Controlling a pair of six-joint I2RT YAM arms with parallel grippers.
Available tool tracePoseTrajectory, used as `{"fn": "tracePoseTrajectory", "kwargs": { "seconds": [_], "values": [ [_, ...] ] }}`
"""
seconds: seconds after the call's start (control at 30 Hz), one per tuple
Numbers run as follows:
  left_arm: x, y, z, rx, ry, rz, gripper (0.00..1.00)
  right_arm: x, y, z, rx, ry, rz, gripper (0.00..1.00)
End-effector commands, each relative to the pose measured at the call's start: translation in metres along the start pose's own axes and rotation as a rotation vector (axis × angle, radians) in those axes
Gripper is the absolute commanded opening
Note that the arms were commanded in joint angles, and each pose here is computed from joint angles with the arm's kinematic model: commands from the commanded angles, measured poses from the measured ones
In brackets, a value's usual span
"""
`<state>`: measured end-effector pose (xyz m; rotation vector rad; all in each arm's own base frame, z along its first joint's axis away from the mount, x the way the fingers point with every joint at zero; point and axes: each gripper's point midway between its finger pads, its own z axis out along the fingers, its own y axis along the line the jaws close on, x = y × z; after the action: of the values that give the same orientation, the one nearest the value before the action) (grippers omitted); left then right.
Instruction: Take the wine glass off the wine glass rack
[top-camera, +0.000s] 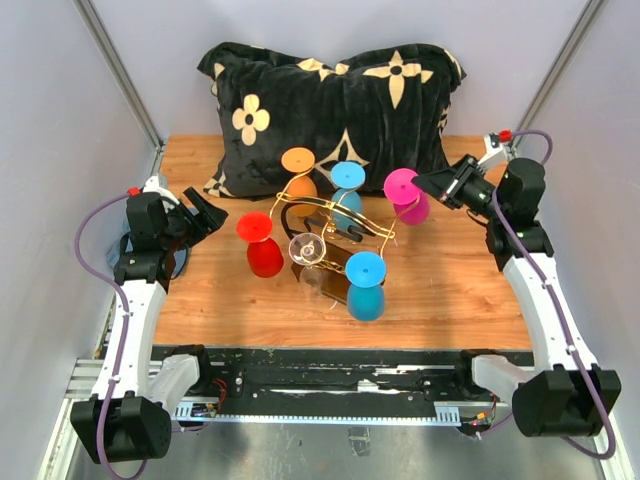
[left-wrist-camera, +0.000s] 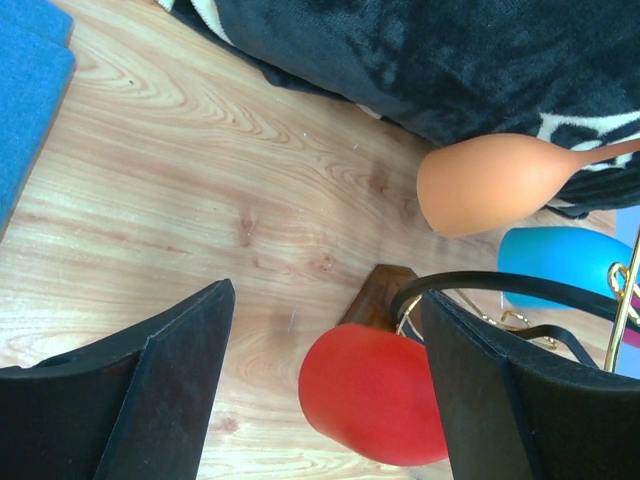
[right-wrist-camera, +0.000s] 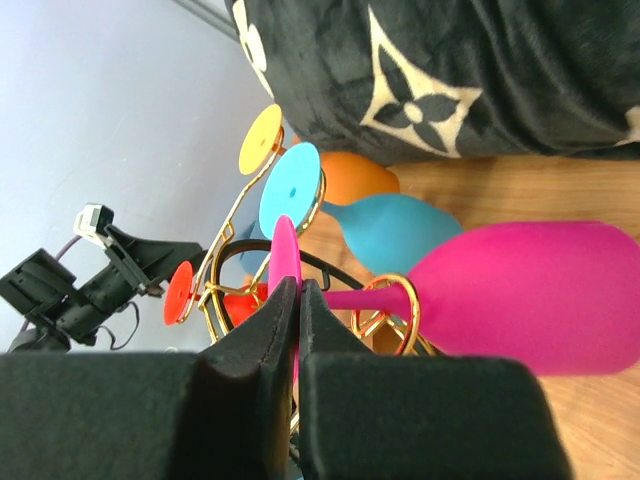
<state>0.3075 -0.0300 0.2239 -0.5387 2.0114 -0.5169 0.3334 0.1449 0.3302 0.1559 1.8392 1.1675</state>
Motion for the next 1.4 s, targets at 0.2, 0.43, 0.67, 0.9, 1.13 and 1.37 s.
{"fn": "tracePoseTrajectory", "kwargs": {
  "seconds": [0.2,0.43,0.67,0.9,1.13,1.37],
  "values": [
    [0.003,0.0,0.001,0.005,0.012,0.03,0.81,-0.019,-0.008,-0.03,0.075,-0.119,-0.085,0.01],
    [0.005,0.0,0.002,0.016,0.019,0.021,0.81,0.005,-0.012,-0.037,0.067,-0.06,-0.053,0.01],
    [0.01,0.0,0.004,0.024,0.031,0.006,0.81,0.019,0.003,-0.028,-0.018,0.005,-0.007,0.01],
    [0.008,-0.002,0.002,0.028,0.027,0.008,0.81,-0.006,0.016,-0.004,-0.06,-0.012,-0.018,0.01],
    [0.004,-0.006,-0.001,0.036,0.022,0.011,0.81,-0.066,-0.01,-0.003,-0.013,-0.147,0.031,0.01],
    [0.007,-0.005,0.001,0.04,0.03,0.016,0.81,-0.102,-0.063,-0.023,0.106,-0.2,0.037,0.01]
  ]
}}
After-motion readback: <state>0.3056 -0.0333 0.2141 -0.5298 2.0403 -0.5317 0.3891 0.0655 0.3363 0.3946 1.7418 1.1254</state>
